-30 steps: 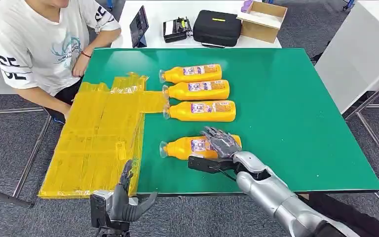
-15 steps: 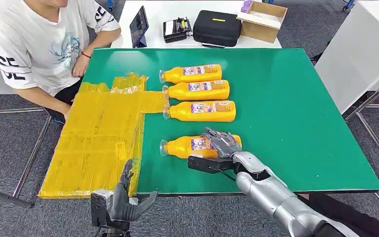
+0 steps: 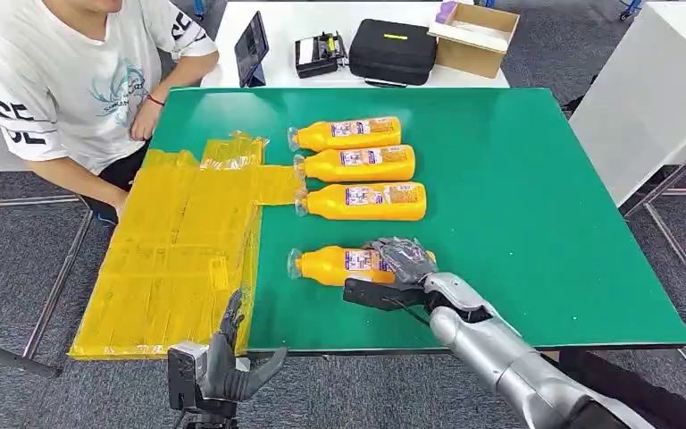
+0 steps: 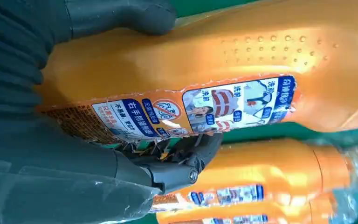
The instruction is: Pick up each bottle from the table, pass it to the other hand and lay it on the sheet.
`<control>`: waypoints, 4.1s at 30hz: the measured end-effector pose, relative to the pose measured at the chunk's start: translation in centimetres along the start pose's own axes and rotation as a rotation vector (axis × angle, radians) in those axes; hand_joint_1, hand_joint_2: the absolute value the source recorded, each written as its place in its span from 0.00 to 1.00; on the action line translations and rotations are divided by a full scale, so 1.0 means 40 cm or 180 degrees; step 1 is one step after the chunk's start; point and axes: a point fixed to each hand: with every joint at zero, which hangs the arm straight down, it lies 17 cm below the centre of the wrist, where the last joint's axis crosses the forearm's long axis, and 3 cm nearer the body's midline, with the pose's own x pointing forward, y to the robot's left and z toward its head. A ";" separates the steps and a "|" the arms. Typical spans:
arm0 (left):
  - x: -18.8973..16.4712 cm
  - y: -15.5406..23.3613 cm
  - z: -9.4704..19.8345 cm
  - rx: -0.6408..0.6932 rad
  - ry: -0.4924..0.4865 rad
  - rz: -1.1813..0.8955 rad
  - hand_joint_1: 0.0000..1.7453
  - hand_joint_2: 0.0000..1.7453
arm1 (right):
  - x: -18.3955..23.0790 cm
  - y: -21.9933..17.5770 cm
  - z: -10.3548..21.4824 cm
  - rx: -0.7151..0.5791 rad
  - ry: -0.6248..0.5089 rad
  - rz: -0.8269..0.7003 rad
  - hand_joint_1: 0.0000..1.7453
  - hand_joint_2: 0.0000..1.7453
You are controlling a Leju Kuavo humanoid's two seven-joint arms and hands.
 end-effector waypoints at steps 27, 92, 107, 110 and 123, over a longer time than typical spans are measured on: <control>0.193 -0.080 0.001 -0.0593 -0.0480 0.1277 0.00 1.00 | 0.307 -0.458 0.310 -0.3568 -0.1399 -0.1801 1.00 1.00; 0.202 -0.074 -0.006 -0.0882 -0.0311 0.1799 0.00 1.00 | 0.682 0.055 0.034 -0.1312 -0.1765 -0.2266 1.00 1.00; 0.204 -0.058 -0.008 -0.0809 -0.0335 0.1887 0.17 1.00 | 0.700 0.078 0.032 -0.1172 -0.1824 -0.2220 1.00 1.00; 0.204 -0.053 -0.005 -0.0797 -0.0340 0.1956 1.00 1.00 | 0.706 0.089 0.032 -0.1096 -0.1846 -0.2235 1.00 1.00; 0.210 -0.048 -0.002 -0.0740 -0.0434 0.1771 1.00 1.00 | 0.708 0.112 0.031 -0.0994 -0.1840 -0.2297 1.00 1.00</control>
